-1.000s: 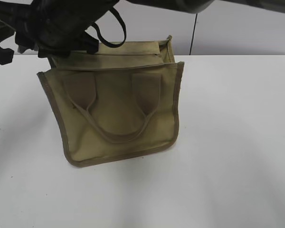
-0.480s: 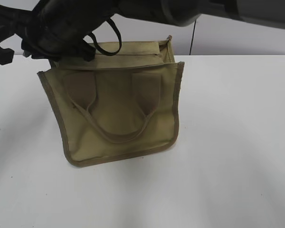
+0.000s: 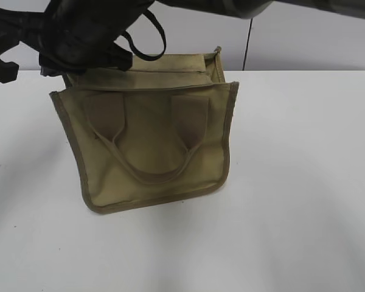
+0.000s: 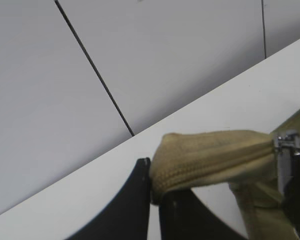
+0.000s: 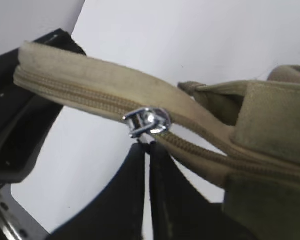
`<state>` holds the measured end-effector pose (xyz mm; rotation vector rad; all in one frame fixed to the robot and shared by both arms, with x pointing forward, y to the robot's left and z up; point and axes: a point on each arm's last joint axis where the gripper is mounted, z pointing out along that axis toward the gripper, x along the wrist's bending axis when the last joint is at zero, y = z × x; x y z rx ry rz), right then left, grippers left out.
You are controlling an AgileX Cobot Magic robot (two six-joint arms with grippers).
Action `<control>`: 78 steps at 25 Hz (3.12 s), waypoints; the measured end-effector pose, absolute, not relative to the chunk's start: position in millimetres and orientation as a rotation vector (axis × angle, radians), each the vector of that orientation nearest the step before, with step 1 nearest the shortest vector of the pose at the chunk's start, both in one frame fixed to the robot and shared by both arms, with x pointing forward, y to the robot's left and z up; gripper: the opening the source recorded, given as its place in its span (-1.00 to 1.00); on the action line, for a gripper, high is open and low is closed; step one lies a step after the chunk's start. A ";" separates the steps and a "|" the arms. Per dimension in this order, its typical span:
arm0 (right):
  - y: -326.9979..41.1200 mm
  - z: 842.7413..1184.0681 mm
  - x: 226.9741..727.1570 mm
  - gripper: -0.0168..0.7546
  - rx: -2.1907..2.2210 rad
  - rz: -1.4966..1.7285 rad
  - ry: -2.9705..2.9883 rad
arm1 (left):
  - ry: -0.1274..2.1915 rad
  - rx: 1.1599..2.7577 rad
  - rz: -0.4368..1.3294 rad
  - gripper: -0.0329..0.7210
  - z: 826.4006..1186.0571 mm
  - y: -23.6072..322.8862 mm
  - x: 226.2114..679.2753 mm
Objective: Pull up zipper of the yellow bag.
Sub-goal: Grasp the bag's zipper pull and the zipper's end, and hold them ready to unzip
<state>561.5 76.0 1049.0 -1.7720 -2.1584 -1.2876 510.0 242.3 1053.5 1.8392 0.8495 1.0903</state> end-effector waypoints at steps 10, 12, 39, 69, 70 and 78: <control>67.8 1065.4 550.8 -0.99 -1.638 -1.239 -2.327 | 0.846 1.839 1.091 -0.90 1053.6 242.2 510.0; 67.4 1065.3 550.2 -0.99 -1.623 -1.229 -2.347 | 0.845 1.840 1.091 -0.90 1053.6 242.2 510.0; 40.3 1076.6 561.8 -0.93 -1.515 -1.140 -2.304 | 0.960 1.866 1.065 -0.90 1047.7 246.7 509.3; 66.7 1045.5 586.5 -0.34 -1.634 -1.370 -2.011 | 0.911 1.781 1.082 -0.90 1061.5 244.4 504.7; 66.7 1045.9 587.0 -0.38 -1.636 -1.379 -2.008 | 0.909 1.778 1.084 -0.90 1062.5 244.5 504.1; 66.2 1046.7 585.8 -0.82 -1.623 -1.369 -2.025 | 0.915 1.780 1.085 -0.90 1063.0 245.1 503.3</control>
